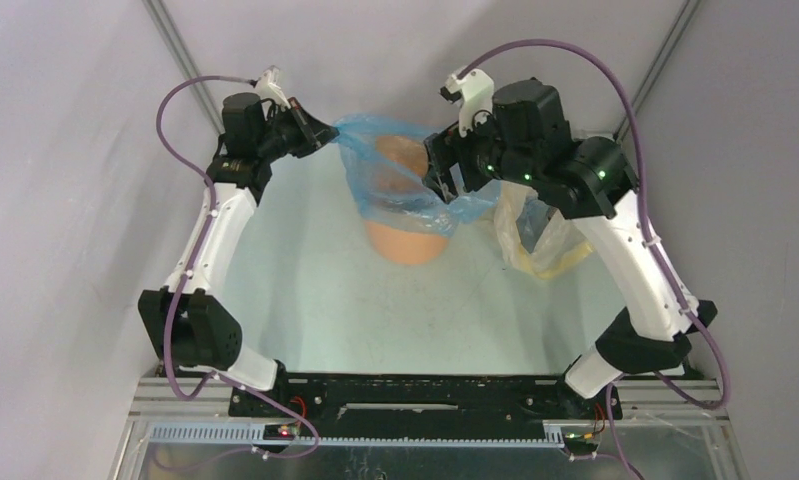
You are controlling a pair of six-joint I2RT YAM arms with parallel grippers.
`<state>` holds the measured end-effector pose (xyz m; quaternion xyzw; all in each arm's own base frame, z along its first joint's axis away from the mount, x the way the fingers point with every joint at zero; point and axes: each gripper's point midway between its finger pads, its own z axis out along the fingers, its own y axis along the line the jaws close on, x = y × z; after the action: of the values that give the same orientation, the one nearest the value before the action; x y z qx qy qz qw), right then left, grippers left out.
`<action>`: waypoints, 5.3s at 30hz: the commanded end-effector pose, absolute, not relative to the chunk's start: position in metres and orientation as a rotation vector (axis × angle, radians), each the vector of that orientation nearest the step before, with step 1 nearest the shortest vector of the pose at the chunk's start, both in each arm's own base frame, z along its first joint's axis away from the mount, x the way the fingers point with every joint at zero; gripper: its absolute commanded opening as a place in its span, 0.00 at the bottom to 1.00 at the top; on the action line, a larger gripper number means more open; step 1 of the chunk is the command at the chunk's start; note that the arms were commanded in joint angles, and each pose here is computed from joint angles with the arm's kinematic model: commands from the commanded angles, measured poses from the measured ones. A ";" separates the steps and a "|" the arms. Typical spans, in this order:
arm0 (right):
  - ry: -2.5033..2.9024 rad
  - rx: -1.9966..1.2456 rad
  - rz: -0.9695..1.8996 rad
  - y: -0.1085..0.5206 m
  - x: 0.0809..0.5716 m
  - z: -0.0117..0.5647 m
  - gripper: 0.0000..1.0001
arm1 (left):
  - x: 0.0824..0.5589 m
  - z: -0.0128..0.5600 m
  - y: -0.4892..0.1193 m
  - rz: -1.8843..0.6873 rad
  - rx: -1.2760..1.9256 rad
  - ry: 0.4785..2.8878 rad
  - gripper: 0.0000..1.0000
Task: Put the trash bags into the trash bin
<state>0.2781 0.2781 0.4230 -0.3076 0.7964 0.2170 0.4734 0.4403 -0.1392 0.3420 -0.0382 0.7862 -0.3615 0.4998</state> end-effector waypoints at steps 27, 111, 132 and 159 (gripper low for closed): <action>2.020 -0.124 0.495 0.175 0.304 0.373 0.66 | 0.431 0.376 -0.141 -0.879 -0.026 1.813 0.00; 2.070 -0.467 0.694 0.314 0.451 0.303 0.00 | 0.450 0.297 -0.186 -0.566 0.095 1.898 0.00; 2.127 -0.334 0.783 0.242 0.444 0.316 0.00 | 0.420 0.320 -0.147 -0.513 0.006 1.881 0.00; 2.086 -0.283 0.823 0.215 0.424 0.334 0.03 | 0.403 0.314 -0.140 -0.669 -0.077 1.823 0.00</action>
<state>0.4372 0.2079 0.2806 -0.0933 0.8668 0.3009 0.3865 0.3978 -0.1358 0.2658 -0.0432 0.8125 -0.2589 0.5205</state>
